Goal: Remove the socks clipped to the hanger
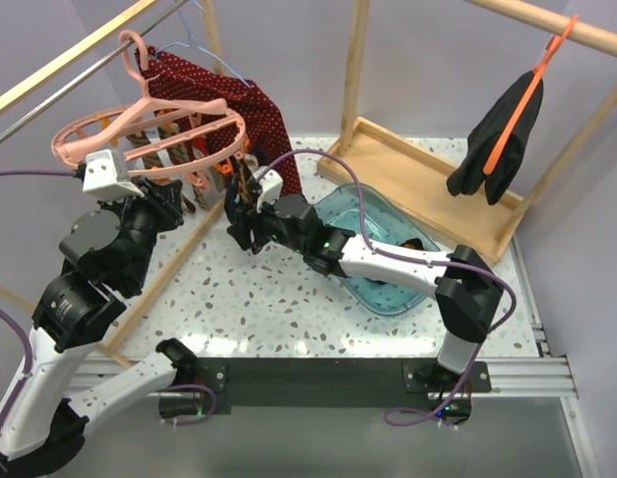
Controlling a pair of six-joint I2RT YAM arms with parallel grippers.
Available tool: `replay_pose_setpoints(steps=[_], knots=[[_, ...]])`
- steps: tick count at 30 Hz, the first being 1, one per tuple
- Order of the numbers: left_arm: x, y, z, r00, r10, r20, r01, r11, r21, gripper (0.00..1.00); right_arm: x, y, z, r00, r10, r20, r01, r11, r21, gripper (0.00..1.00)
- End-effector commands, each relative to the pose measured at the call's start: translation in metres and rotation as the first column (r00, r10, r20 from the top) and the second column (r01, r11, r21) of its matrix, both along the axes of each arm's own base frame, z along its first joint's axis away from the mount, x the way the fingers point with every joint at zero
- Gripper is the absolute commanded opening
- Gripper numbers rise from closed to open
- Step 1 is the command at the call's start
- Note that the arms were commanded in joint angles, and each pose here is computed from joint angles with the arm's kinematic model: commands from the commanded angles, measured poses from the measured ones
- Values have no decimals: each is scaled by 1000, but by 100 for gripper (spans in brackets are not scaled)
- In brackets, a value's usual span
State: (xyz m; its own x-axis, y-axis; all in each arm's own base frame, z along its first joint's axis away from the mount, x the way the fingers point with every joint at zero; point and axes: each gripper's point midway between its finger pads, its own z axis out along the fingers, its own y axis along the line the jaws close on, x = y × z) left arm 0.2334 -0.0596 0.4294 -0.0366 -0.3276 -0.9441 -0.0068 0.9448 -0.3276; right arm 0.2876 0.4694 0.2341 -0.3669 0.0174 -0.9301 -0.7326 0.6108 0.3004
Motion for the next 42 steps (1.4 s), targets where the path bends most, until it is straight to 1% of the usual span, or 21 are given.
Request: replay_pose_setpoints(steps=[1,2,6,8,10,12,13,14,21,22,23,25,26,28,29,31,34,35,37,41,42], knots=[[-6,4,19,999,-4,50,6,999,-41,0,20,2,32,993,-99,57,96,994,56,60],[-6,4,19,999,-4,50,6,999,-42,0,22,0,34,992,-109,60,105,993,60,56],[-7,5,20,999,-5,51,7,999,-43,0,25,-1,35,989,-127,69,123,991,57,49],[-8,6,20,999,0,51,3,999,-43,0,23,0,35,990,-117,72,113,992,54,30],[-8,6,19,999,-2,50,4,999,-41,0,19,1,34,992,-101,72,98,994,51,17],[-8,7,19,999,1,50,1,999,-41,0,10,1,41,995,-70,76,66,996,60,11],[-8,7,18,999,1,49,1,999,-40,0,7,1,41,995,-59,77,55,997,59,4],[-8,7,18,999,2,48,-1,999,-39,0,2,1,41,996,-44,78,40,998,51,1],[-15,11,15,998,-1,64,5,998,-58,0,-30,-11,67,997,36,64,-39,998,52,0],[-17,12,16,998,-2,67,7,998,-64,3,-36,-13,63,998,52,46,-53,998,30,0],[-18,12,16,998,-4,69,8,998,-70,11,-40,-13,62,998,59,35,-60,998,24,0],[-22,13,17,997,-14,77,20,997,-79,20,-48,-16,65,997,81,18,-81,997,14,0],[-23,12,16,997,-22,74,27,997,-79,31,-50,-16,65,996,86,8,-86,996,9,0],[-26,11,16,996,-40,76,46,996,-82,39,-57,-16,67,994,108,-8,-109,994,-9,0],[-27,9,16,996,-51,73,56,995,-81,47,-59,-16,66,994,112,-12,-112,994,-14,0],[-30,2,19,992,-101,77,107,991,-80,52,-64,-17,69,993,118,-18,-118,993,-25,0],[-39,-6,28,981,-170,92,178,981,-83,62,-67,-19,70,994,107,-20,-107,993,-57,0],[-43,-6,32,978,-183,95,192,977,-92,64,-67,-20,70,995,100,-18,-101,993,-62,0],[-48,-12,35,969,-228,95,237,967,-96,71,-69,-22,72,995,96,-19,-97,993,-67,0],[-60,-24,39,945,-314,93,323,940,-112,74,-75,-21,73,994,104,-19,-105,992,-76,0],[-63,-30,40,930,-354,96,364,924,-115,74,-77,-20,75,994,109,-16,-110,991,-76,0]])
